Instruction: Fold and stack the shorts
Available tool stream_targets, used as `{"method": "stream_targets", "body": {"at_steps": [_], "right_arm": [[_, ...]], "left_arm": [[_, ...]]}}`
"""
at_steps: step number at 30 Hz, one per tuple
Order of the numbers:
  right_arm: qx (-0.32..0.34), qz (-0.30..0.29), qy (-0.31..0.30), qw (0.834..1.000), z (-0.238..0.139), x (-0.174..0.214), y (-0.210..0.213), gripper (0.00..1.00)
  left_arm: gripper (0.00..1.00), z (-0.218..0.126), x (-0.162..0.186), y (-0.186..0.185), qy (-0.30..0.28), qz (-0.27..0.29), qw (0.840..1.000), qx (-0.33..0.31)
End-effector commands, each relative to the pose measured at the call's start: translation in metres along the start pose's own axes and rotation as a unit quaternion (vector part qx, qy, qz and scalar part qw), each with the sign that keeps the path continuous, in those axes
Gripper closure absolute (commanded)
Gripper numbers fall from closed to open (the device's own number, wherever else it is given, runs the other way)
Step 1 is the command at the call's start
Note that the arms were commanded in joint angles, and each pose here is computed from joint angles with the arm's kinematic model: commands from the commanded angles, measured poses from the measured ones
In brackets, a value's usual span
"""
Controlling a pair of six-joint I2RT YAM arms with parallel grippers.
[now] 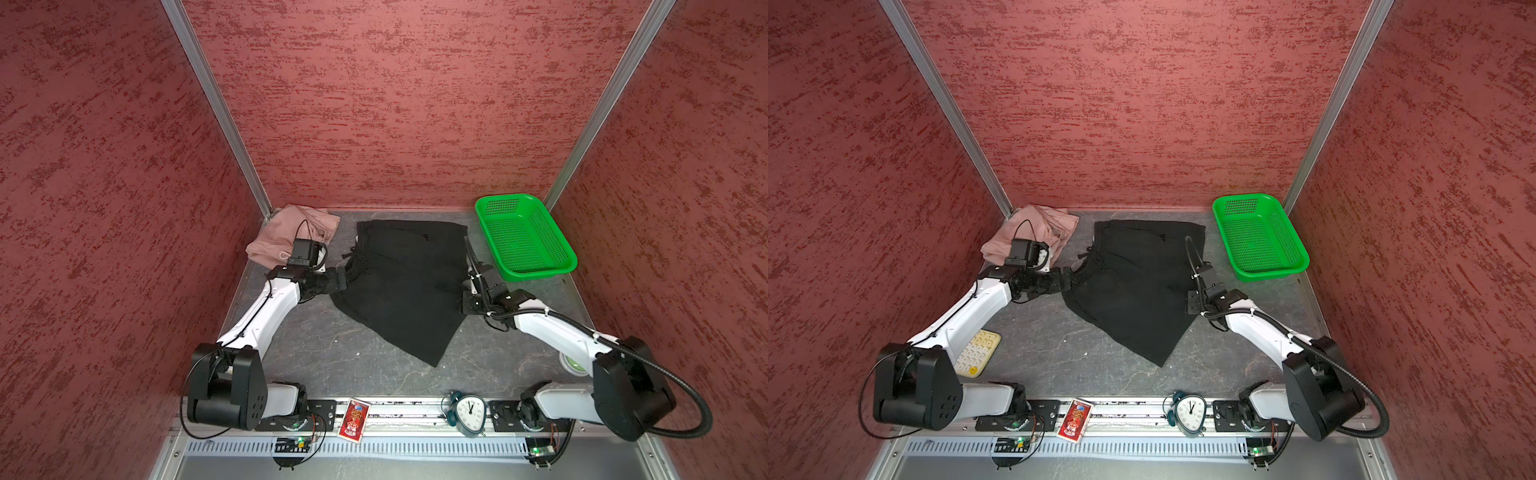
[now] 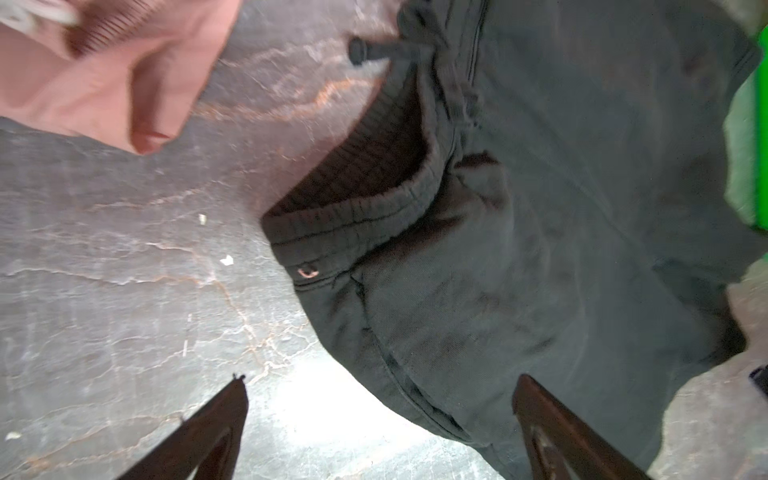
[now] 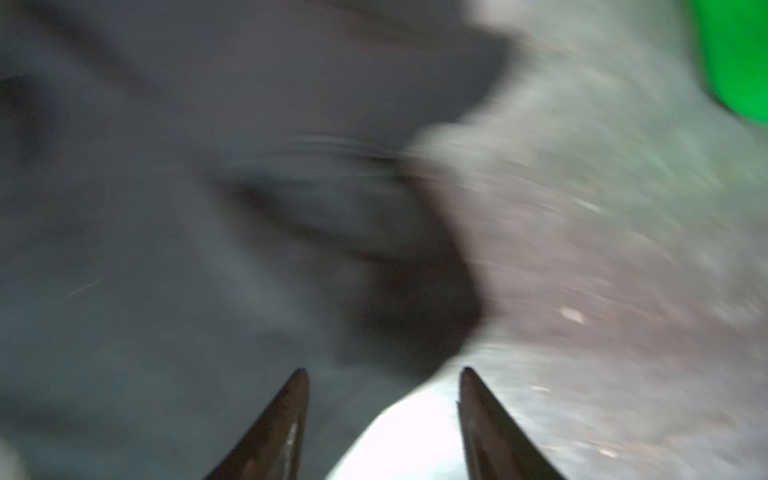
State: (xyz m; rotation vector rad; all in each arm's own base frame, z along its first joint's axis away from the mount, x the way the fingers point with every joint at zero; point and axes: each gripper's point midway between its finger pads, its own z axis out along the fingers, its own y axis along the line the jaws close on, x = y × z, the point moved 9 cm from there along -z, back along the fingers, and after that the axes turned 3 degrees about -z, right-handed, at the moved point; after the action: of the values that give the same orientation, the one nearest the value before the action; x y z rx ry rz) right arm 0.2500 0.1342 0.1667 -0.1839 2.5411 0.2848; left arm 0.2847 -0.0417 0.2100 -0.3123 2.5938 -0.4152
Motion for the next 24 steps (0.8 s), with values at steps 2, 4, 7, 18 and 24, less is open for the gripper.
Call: {"method": "stream_targets", "body": {"at_steps": [2, 4, 7, 18, 24], "right_arm": [[-0.126, -0.163, -0.009, 0.978, -0.03, 0.003, 0.064, 0.36], [-0.147, -0.212, 0.012, 0.966, -0.03, 0.02, 0.088, 0.35], [-0.139, -0.278, 0.06, 0.948, -0.025, 0.054, 0.117, 0.32], [-0.053, -0.286, 0.145, 0.946, -0.007, 0.105, 0.133, 0.26], [0.013, -0.282, 0.165, 0.945, 0.003, 0.118, 0.131, 0.25]], "left_arm": [[0.01, -0.031, -0.013, -0.001, -0.049, -0.002, 0.998, 0.028], [0.01, -0.03, -0.011, 0.005, -0.05, -0.016, 0.998, 0.029], [0.01, -0.022, -0.005, 0.015, -0.043, -0.043, 0.997, 0.037], [0.01, 0.008, 0.009, 0.036, -0.043, -0.111, 0.991, 0.056], [0.01, 0.03, 0.013, 0.047, -0.031, -0.139, 0.988, 0.062]]}}
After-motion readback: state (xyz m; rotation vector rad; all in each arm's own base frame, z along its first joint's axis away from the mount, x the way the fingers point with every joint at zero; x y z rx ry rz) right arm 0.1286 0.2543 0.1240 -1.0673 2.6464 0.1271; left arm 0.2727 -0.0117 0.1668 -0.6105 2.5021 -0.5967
